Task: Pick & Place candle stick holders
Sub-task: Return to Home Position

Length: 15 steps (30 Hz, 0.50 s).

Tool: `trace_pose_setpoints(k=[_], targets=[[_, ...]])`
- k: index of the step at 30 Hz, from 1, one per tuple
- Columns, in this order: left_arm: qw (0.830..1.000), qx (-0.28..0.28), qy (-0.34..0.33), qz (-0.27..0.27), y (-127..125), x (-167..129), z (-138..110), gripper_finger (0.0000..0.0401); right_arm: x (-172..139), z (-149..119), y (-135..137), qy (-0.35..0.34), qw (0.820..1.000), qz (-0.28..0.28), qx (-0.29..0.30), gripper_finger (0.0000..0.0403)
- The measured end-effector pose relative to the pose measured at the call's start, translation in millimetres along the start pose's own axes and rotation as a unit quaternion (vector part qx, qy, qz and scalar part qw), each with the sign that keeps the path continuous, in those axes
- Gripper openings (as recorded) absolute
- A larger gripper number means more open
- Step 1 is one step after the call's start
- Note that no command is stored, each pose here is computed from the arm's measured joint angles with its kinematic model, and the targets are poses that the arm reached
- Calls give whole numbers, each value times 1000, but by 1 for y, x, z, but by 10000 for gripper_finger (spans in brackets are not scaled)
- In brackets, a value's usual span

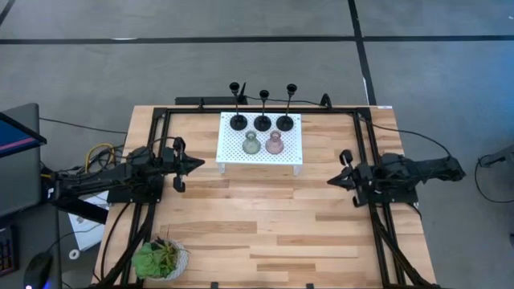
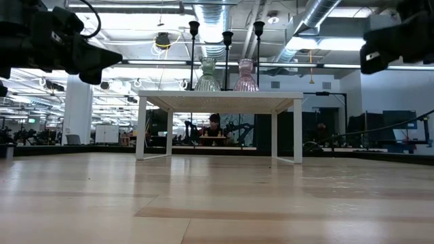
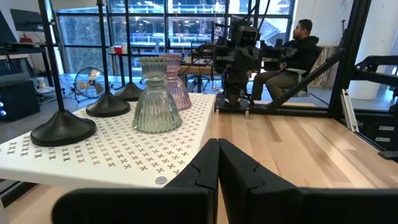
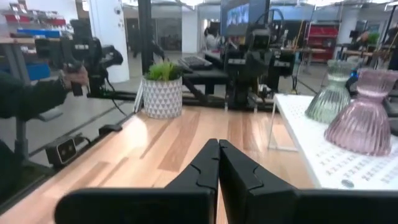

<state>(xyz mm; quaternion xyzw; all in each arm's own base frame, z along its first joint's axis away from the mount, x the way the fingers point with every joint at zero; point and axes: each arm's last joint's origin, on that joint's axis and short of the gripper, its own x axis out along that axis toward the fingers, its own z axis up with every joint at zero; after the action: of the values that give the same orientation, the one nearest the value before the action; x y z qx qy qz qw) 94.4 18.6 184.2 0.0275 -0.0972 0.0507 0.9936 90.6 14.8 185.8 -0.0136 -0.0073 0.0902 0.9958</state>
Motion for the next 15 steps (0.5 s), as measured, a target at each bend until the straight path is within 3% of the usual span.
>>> trace_pose_setpoints(k=[15], targets=[[1000,1,1,7,0,0,0,8,3,-15,0,24,1000,-3,3,0]])
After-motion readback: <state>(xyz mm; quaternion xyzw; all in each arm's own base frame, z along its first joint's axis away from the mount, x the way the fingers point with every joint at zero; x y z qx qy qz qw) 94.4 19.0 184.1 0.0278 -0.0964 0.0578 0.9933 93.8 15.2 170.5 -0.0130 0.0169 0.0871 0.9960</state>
